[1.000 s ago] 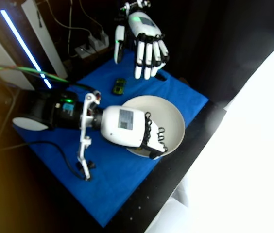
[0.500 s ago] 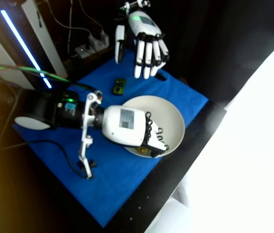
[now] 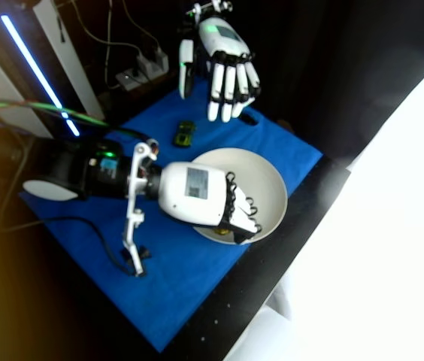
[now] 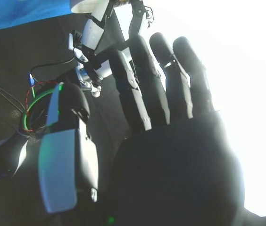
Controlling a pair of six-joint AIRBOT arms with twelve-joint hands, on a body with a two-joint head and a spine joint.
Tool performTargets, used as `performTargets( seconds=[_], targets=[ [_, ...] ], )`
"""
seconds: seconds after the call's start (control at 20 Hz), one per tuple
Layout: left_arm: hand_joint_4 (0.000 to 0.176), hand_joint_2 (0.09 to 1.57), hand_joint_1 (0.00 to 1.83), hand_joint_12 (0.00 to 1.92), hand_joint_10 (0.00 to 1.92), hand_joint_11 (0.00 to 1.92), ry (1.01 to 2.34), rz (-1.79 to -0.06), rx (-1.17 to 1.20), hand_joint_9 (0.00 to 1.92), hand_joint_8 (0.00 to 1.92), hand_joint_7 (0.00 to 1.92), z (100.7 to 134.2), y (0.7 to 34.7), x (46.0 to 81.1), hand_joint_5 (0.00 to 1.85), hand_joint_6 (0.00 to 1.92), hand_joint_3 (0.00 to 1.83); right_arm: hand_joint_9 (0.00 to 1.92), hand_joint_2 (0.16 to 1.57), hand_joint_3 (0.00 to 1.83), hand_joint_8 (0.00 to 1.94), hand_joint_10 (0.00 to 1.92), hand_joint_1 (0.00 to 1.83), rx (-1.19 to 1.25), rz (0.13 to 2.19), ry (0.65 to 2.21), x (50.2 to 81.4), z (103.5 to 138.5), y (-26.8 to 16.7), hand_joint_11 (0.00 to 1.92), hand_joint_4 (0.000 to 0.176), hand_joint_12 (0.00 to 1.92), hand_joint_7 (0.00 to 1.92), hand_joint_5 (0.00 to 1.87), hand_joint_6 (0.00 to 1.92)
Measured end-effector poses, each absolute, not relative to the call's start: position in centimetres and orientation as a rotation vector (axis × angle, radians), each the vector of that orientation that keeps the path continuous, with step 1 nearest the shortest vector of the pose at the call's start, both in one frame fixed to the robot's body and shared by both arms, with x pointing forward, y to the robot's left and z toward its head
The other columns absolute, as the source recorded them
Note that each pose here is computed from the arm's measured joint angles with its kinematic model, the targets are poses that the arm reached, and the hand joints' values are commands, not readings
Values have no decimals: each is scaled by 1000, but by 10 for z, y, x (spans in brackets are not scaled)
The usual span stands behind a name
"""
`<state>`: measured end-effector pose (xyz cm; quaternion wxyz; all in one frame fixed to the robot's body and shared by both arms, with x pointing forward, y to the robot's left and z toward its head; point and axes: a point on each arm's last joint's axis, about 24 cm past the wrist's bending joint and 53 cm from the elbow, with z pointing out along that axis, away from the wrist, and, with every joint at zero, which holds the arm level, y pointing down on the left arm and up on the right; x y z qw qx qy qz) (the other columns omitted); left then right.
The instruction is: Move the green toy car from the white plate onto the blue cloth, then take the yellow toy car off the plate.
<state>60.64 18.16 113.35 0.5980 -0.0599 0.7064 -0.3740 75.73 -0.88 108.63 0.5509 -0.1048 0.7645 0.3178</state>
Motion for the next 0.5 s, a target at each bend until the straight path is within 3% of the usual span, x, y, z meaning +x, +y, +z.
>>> performTargets(
  seconds=[0.05,0.1,0.2,0.3,0.35,0.4,0.45,0.5],
  targets=[
    [64,1163,556,1675,886,71,1638,-867,-142,360,22,751,1134,182,607,813,4,0,742,1168,1,1411,1254,1236,-246,750,1804,757,1090,-14,537,0,1748,842,943,862],
    [67,1159,543,1655,856,74,1639,-867,-143,359,16,741,1133,182,607,810,2,0,720,1162,0,1415,1331,1245,-244,747,1800,758,1091,-17,532,0,1789,857,954,823],
    [65,1163,551,1666,847,60,1638,-868,-141,359,13,737,1134,182,607,805,0,1,771,1133,0,1268,1230,1240,-240,754,1779,756,1099,-21,546,0,1715,923,991,832],
    [46,1162,566,1660,839,83,1639,-867,-145,380,17,751,1133,182,607,806,1,1,776,1131,0,1241,1230,1238,-238,767,1756,752,1108,-25,565,0,1726,936,982,852],
    [67,1155,555,1661,843,78,1639,-867,-146,382,19,757,1133,182,607,811,3,0,796,1127,0,1219,1197,1240,-238,772,1749,749,1111,-26,587,0,1698,951,984,846],
    [67,1152,545,1662,848,88,1640,-866,-146,385,19,757,1133,183,607,811,3,0,813,1138,1,1331,1359,1254,-238,782,1737,745,1117,-28,665,0,1800,923,982,758],
    [68,1150,524,1638,850,113,1641,-865,-147,386,15,751,1132,183,607,806,1,0,821,1134,0,1335,1406,1262,-238,788,1723,743,1122,-30,694,0,1827,929,994,735],
    [55,1145,511,1635,856,131,1642,-864,-149,396,16,754,1132,183,607,808,1,0,851,1180,2,1477,1687,1245,-237,796,1707,740,1128,-32,824,0,1902,856,893,835]
  ],
)
